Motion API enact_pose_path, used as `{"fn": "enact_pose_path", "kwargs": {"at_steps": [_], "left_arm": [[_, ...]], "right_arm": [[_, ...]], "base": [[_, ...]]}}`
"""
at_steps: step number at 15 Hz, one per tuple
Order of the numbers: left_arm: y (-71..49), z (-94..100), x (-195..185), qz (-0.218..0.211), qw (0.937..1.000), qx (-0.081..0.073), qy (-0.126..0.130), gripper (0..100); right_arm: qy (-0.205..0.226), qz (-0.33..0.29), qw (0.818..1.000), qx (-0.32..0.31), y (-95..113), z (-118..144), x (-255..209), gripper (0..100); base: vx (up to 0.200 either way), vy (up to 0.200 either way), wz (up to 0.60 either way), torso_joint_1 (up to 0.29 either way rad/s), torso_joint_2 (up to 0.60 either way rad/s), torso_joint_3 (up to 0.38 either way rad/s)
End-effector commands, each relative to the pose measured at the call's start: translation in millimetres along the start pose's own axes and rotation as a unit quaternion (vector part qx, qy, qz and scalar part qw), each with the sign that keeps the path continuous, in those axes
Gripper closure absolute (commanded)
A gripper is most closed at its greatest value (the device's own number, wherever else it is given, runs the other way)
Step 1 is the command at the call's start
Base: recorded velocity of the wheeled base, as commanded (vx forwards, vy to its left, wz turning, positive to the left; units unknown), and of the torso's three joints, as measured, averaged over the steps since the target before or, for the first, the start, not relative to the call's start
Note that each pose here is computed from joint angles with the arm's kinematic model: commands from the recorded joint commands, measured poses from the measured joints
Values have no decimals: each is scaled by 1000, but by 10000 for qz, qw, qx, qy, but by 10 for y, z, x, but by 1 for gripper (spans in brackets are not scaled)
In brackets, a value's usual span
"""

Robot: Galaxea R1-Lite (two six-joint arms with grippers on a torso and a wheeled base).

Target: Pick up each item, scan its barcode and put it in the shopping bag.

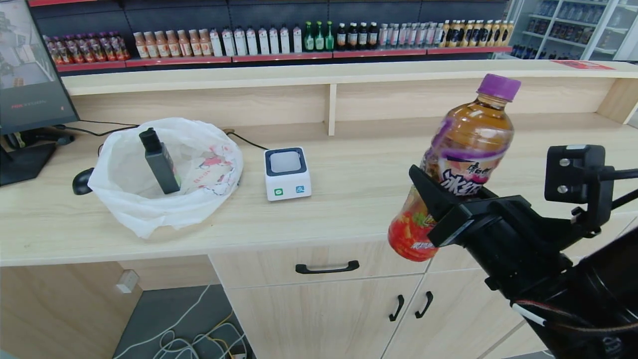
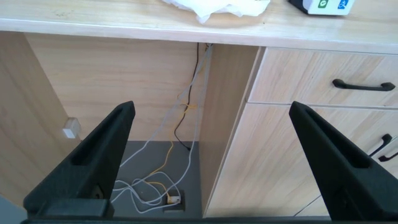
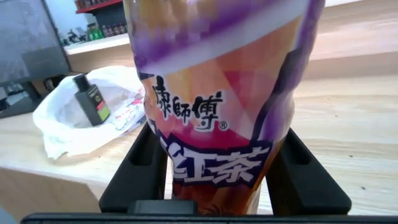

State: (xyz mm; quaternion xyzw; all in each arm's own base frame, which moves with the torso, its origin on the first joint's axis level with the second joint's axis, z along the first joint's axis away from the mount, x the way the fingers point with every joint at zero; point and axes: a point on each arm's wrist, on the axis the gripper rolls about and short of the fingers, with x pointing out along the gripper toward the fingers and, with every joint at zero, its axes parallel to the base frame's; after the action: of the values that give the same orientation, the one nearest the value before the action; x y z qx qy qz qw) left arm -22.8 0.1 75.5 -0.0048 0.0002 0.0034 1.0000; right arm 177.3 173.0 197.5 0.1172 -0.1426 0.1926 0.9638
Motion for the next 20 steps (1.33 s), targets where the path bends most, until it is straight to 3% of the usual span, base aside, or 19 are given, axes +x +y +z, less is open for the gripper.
{"fn": "enact_pose_path", "kwargs": {"at_steps": [1, 3, 7, 11, 20], "left_arm": [[0, 0, 0, 4, 10000, 17, -2, 0], [0, 0, 0, 4, 10000, 10, -2, 0], [0, 0, 0, 4, 10000, 2, -2, 0], [0, 0, 0, 4, 10000, -37, -2, 0], [0, 0, 0, 4, 10000, -52, -2, 0]], "right_arm": [[51, -123, 9999, -64, -71, -33, 12, 100], [37, -123, 9999, -88, -69, -27, 17, 100], [-484, -391, 9980, -133, -166, 176, 209, 100], [-597, -528, 9967, -166, -233, 217, 259, 100], [-626, -535, 9965, -174, -223, 212, 305, 100]], "base": [[0, 0, 0, 0, 0, 0], [0, 0, 0, 0, 0, 0], [0, 0, 0, 0, 0, 0], [0, 0, 0, 0, 0, 0], [0, 200, 0, 5, 3, 3]]}}
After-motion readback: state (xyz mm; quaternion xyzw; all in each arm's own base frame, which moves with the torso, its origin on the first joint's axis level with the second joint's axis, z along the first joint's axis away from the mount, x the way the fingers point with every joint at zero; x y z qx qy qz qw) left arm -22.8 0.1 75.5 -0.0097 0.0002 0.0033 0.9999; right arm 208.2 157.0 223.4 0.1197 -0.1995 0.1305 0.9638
